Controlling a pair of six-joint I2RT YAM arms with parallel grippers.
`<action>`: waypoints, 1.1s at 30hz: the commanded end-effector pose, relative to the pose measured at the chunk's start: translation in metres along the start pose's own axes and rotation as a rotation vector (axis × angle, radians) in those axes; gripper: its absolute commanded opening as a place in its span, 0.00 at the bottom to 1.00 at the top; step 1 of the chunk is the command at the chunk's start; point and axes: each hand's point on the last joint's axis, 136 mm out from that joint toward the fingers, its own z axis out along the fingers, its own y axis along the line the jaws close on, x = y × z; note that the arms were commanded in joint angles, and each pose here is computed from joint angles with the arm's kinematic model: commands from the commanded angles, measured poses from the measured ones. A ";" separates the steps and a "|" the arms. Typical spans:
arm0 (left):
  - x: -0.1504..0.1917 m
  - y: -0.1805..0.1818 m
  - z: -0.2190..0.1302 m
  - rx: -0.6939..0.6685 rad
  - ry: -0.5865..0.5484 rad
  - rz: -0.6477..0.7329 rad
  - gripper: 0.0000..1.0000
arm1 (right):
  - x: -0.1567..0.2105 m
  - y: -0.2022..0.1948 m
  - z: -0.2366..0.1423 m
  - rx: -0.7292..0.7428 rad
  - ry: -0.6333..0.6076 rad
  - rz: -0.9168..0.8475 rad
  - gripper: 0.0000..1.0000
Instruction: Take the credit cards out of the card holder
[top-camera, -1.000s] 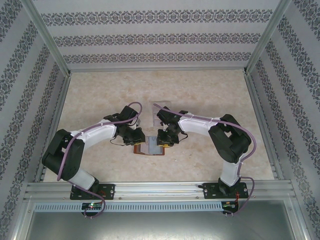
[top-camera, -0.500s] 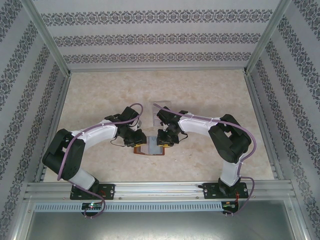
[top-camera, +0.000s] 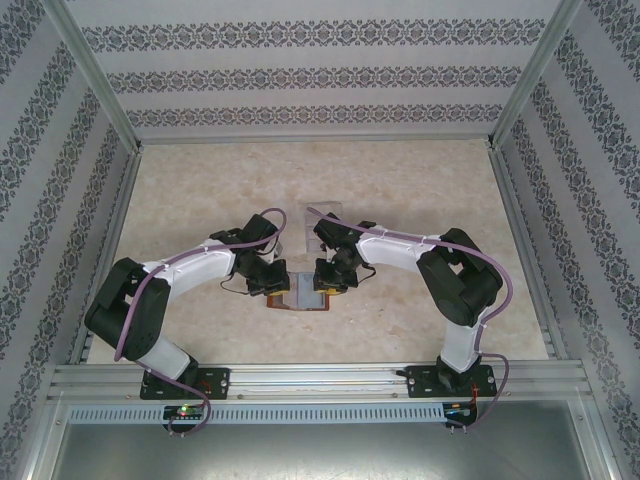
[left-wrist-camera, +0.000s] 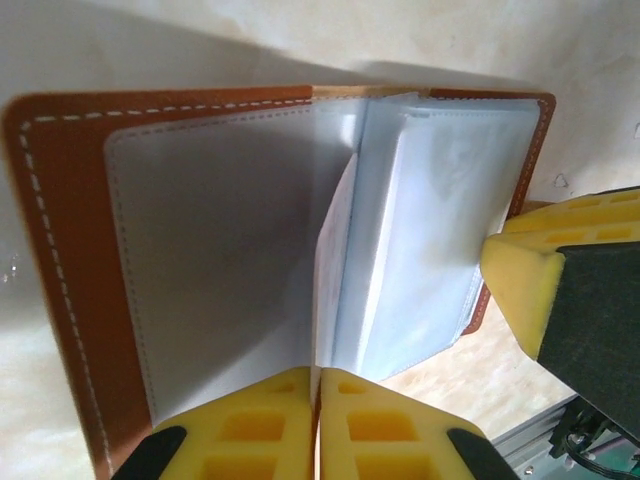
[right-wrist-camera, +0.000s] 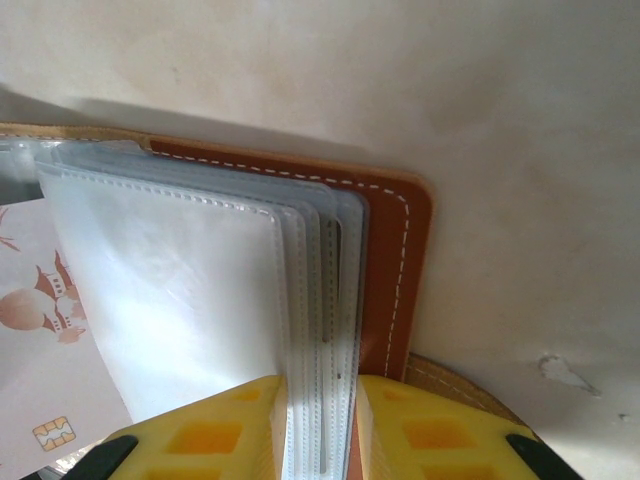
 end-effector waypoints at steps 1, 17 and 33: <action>0.000 -0.002 -0.014 -0.040 -0.028 0.023 0.07 | -0.001 -0.002 -0.011 0.014 -0.020 -0.004 0.27; -0.021 -0.035 -0.038 0.022 -0.112 0.284 0.00 | -0.021 -0.037 -0.069 0.004 -0.155 0.059 0.27; -0.059 -0.058 -0.044 -0.057 -0.134 0.678 0.00 | -0.021 -0.062 -0.090 0.008 -0.198 0.087 0.27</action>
